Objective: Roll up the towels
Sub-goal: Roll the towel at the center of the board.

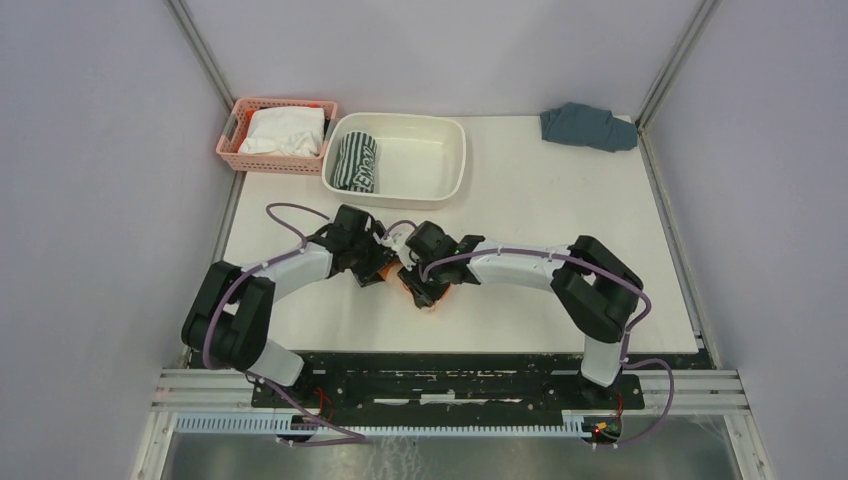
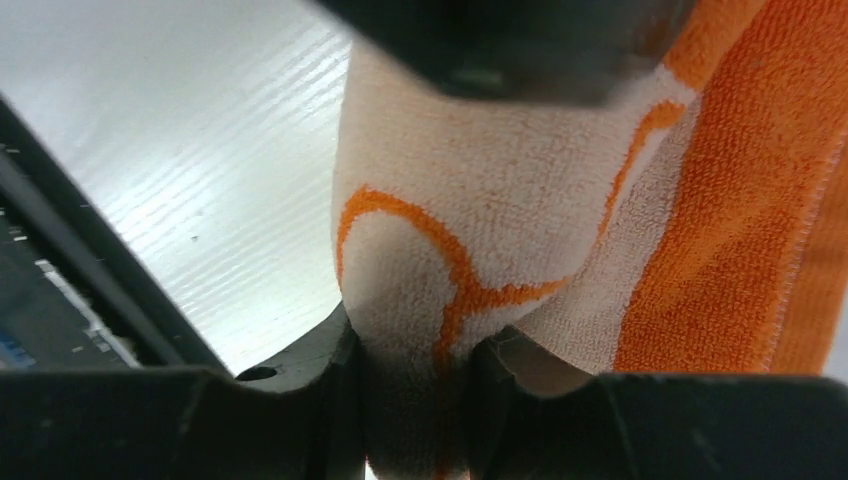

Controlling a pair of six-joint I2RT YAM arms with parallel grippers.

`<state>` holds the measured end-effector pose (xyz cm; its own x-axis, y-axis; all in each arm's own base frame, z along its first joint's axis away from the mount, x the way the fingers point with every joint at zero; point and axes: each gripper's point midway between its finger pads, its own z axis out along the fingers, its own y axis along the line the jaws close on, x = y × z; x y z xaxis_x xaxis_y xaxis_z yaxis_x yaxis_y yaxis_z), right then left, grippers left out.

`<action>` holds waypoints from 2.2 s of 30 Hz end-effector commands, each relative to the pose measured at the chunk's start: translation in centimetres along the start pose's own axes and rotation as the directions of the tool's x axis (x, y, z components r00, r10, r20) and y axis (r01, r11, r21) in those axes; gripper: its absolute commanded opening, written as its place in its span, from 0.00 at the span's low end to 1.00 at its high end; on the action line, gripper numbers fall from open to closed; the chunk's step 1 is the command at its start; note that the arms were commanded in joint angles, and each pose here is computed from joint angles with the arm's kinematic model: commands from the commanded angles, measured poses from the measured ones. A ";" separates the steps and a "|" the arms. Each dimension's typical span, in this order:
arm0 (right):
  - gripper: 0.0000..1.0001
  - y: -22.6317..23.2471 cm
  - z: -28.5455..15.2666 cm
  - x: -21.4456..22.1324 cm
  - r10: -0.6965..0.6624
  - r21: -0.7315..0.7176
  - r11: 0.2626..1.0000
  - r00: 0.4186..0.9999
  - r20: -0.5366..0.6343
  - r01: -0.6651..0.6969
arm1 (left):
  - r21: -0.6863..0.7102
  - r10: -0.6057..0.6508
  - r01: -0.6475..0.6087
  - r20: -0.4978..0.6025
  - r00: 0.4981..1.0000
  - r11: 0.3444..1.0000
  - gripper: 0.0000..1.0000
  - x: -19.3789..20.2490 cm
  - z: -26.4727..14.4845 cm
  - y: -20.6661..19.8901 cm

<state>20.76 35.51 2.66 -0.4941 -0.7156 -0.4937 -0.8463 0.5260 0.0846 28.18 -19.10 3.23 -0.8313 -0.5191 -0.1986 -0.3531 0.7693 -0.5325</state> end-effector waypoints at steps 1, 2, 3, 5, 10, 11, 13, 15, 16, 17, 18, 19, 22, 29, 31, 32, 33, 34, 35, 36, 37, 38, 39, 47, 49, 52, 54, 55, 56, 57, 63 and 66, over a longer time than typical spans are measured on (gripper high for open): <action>0.23 4.8 -0.3 4.8 0.209 -0.372 0.886 0.955 -0.210 -0.276 | 0.016 0.021 -0.022 0.097 0.995 1.000 0.82 -2.3 -2.0 0.5; 0.23 4.7 -0.3 4.9 0.239 -0.399 0.862 0.945 -0.223 -0.312 | 0.040 -0.002 -0.002 0.106 0.994 0.999 0.83 -2.6 -2.6 0.4; 0.23 4.7 -0.3 4.7 0.262 -0.434 0.834 0.937 -0.230 -0.340 | 0.066 -0.023 0.015 0.116 0.993 0.998 0.83 -2.9 -3.1 0.3; 0.23 4.6 -0.2 4.7 0.304 -0.487 0.779 0.917 -0.258 -0.395 | 0.132 -0.065 0.048 0.128 0.990 0.990 0.83 -3.0 -4.4 0.1; 0.23 4.4 0.2 4.5 0.366 -0.574 0.661 0.875 -0.317 -0.484 | 0.233 -0.138 0.102 0.143 0.980 0.967 0.85 -1.8 -6.2 0.8; 0.23 4.5 0.1 4.4 0.370 -0.595 0.633 0.869 -0.330 -0.495 | 0.244 -0.143 0.107 0.137 0.980 0.964 0.85 -1.4 -6.3 0.9; 0.22 4.5 0.3 4.3 0.382 -0.617 0.590 0.853 -0.355 -0.521 | 0.277 -0.149 0.114 0.111 0.982 0.954 0.85 -0.6 -6.1 0.9; 0.22 4.4 0.6 4.3 0.389 -0.629 0.557 0.839 -0.380 -0.543 | 0.300 -0.157 0.127 0.080 0.984 0.946 0.85 0.1 -5.9 0.9; 0.22 4.3 0.7 4.4 0.393 -0.628 0.547 0.832 -0.392 -0.554 | 0.312 -0.159 0.131 0.065 0.985 0.941 0.85 0.4 -5.7 0.8; 0.22 4.2 1.0 4.6 0.397 -0.623 0.536 0.822 -0.409 -0.569 | 0.329 -0.158 0.133 0.050 0.986 0.935 0.85 0.6 -5.6 0.6; 0.22 4.0 1.2 4.7 0.405 -0.620 0.525 0.812 -0.420 -0.583 | 0.338 -0.159 0.138 0.037 0.987 0.931 0.85 0.8 -5.5 0.4; 0.22 3.8 1.5 4.8 0.416 -0.611 0.517 0.800 -0.433 -0.599 | 0.333 -0.161 0.143 0.029 0.987 0.932 0.85 0.8 -5.3 0.5; 0.22 3.4 1.9 4.9 0.429 -0.587 0.518 0.783 -0.451 -0.622 | 0.276 -0.181 0.172 0.007 0.984 0.946 0.82 1.2 -4.2 1.7; 0.44 1.0 0.2 3.6 0.453 -0.458 0.703 0.840 -0.300 -0.543 | 0.094 -0.230 0.230 -0.015 0.973 0.969 0.62 1.9 -1.7 5.0; 0.52 -0.1 -1.2 2.8 0.441 -0.396 0.779 0.874 -0.203 -0.486 | 0.017 -0.221 0.221 -0.003 0.975 0.975 0.61 1.7 -1.6 6.1; 0.55 -0.4 -2.0 2.3 0.424 -0.364 0.816 0.892 -0.154 -0.450 | -0.012 -0.212 0.212 0.005 0.977 0.977 0.61 1.4 -1.6 6.4; 0.58 -0.9 -2.9 1.9 0.398 -0.328 0.851 0.911 -0.106 -0.410 | -0.038 -0.203 0.204 0.014 0.979 0.978 0.61 1.2 -1.6 6.7; 0.61 -1.4 -3.7 1.5 0.373 -0.280 0.884 0.926 -0.059 -0.374 | -0.059 -0.195 0.196 0.022 0.981 0.979 0.61 1.0 -1.7 6.9; 0.65 -1.9 -4.6 1.0 0.343 -0.226 0.914 0.939 -0.012 -0.337 | -0.074 -0.186 0.188 0.029 0.982 0.979 0.61 0.8 -1.8 7.0; 0.69 -2.3 -5.5 0.6 0.310 -0.174 0.938 0.950 0.032 -0.300 | -0.085 -0.179 0.181 0.037 0.983 0.980 0.61 0.5 -1.8 7.0; 0.71 -2.7 -6.3 0.0 0.273 -0.122 0.957 0.959 0.073 -0.263 | -0.094 -0.173 0.176 0.043 0.984 0.980 0.61 0.2 -1.9 7.0; 0.73 -3.3 -7.4 -0.6 0.231 -0.049 0.973 0.965 0.123 -0.226 | -0.103 -0.164 0.168 0.046 0.985 0.980 0.61 0.1 -1.9 7.0; 0.74 -3.3 -8.1 -1.1 0.182 0.001 0.983 0.972 0.150 -0.184 | -0.113 -0.155 0.159 0.048 0.987 0.981 0.61 -0.1 -1.9 7.0; 0.90 -0.4 -8.5 -4.1 -0.092 0.196 0.979 0.977 0.192 0.054 | -0.161 -0.117 0.118 0.017 0.993 0.980 0.62 -0.5 -1.2 7.0; 0.92 0.3 -7.1 -4.1 -0.119 0.196 0.977 0.978 0.171 0.085 | -0.169 -0.109 0.109 0.009 0.994 0.980 0.63 -0.5 -1.0 7.0; 0.92 0.9 -4.9 -3.9 -0.135 0.175 0.978 0.981 0.143 0.109 | -0.181 -0.098 0.095 -0.004 0.995 0.979 0.64 -0.5 -0.6 7.0; 0.89 0.8 -3.3 -3.2 -0.139 0.175 0.977 0.985 0.103 0.120 | -0.187 -0.090 0.086 -0.013 0.996 0.979 0.67 -0.5 -0.5 7.0; 0.88 0.8 -2.6 -2.8 -0.142 0.174 0.977 0.986 0.086 0.125 | -0.187 -0.087 0.083 -0.014 0.996 0.979 0.68 -0.6 -0.4 6.9; 0.86 0.7 -1.9 -2.6 -0.142 0.170 0.977 0.987 0.074 0.127 | -0.186 -0.083 0.078 -0.015 0.996 0.979 0.69 -0.7 -0.4 6.7; 0.84 0.8 -1.1 -2.1 -0.142 0.163 0.978 0.988 0.056 0.132 | -0.187 -0.080 0.076 -0.016 0.997 0.980 0.70 -0.7 -0.3 6.7; 0.65 1.3 0.4 -1.1 -0.033 0.008 0.999 0.999 0.026 0.033 | -0.128 -0.044 0.043 -0.009 0.999 0.991 0.76 -1.3 -0.5 5.2; 0.54 1.4 0.5 -0.8 0.057 -0.083 0.995 0.998 0.017 -0.055 | -0.062 -0.040 0.041 0.017 0.999 0.997 0.79 -1.8 -1.0 3.9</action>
<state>19.77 35.13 1.82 -0.4521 -0.7615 -0.4645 -0.8608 0.5090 0.0033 28.21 -16.08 2.90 -0.7990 -0.5891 -0.1207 -0.4475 0.7166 -0.5350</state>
